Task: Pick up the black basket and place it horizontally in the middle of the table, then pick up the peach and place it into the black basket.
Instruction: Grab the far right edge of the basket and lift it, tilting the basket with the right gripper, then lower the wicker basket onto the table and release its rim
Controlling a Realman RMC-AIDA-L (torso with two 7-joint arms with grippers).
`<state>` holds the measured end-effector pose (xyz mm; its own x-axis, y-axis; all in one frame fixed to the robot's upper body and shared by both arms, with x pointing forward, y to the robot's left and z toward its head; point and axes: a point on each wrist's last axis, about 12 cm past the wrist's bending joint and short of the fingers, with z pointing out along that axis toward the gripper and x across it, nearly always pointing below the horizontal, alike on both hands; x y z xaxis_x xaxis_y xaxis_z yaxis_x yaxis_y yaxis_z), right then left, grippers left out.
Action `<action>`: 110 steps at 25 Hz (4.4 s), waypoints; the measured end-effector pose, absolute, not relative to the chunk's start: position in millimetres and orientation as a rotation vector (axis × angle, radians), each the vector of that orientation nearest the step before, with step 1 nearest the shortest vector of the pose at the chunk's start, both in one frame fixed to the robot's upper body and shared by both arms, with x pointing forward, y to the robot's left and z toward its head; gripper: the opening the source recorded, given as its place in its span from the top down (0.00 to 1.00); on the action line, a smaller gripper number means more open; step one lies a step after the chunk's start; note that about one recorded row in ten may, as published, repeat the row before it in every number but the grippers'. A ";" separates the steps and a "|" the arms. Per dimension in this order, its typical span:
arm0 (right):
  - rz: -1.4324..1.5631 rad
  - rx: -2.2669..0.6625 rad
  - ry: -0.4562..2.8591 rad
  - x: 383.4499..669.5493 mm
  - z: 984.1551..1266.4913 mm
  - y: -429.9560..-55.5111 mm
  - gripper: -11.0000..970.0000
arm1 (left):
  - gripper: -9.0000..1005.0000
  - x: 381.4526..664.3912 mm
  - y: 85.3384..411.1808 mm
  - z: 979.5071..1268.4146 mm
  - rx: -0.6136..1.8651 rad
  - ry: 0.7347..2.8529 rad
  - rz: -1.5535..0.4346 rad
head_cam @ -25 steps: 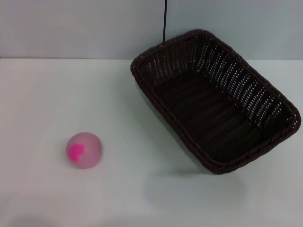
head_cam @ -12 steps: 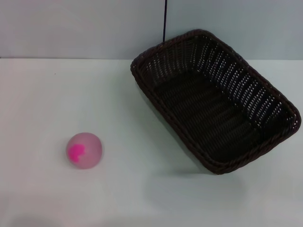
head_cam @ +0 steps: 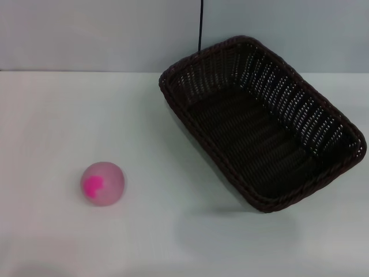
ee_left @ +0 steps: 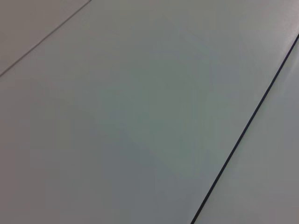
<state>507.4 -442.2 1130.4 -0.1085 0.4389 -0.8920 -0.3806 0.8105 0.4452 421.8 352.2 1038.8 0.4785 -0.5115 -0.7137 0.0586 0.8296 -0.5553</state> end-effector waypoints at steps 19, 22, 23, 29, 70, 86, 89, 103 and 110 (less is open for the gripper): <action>0.833 -0.598 2.207 592.6 1214.7 -357.2 0.43 | 0.14 416.3 348.5 1035.0 -0.465 1.064 -0.393; 0.803 -0.667 2.239 592.6 1207.2 -339.4 0.36 | 0.14 414.9 348.5 1034.4 -0.468 1.067 -0.391; 0.799 -0.685 2.250 592.7 1204.8 -334.7 0.34 | 0.14 414.1 348.6 1034.0 -0.470 1.068 -0.390; 0.765 -0.730 2.290 597.6 1194.6 -319.4 0.22 | 0.14 414.1 349.0 1033.6 -0.475 1.071 -0.395; 0.647 -0.749 2.420 612.0 1143.0 -291.9 0.48 | 0.14 413.7 351.6 1029.4 -0.516 1.093 -0.395; 0.815 -0.628 2.281 602.8 1151.7 -301.0 0.80 | 0.16 413.3 351.0 1028.7 -0.520 1.097 -0.397; 0.904 -0.547 2.165 595.7 1160.6 -308.6 0.80 | 0.16 411.9 351.5 1028.2 -0.525 1.098 -0.399; 1.185 -0.737 1.830 569.8 1211.3 -322.3 0.79 | 0.17 413.8 352.2 1028.7 -0.525 1.098 -0.402; 1.103 -1.016 1.941 580.3 1213.5 -303.1 0.79 | 0.18 417.4 350.9 1028.6 -0.523 1.105 -0.410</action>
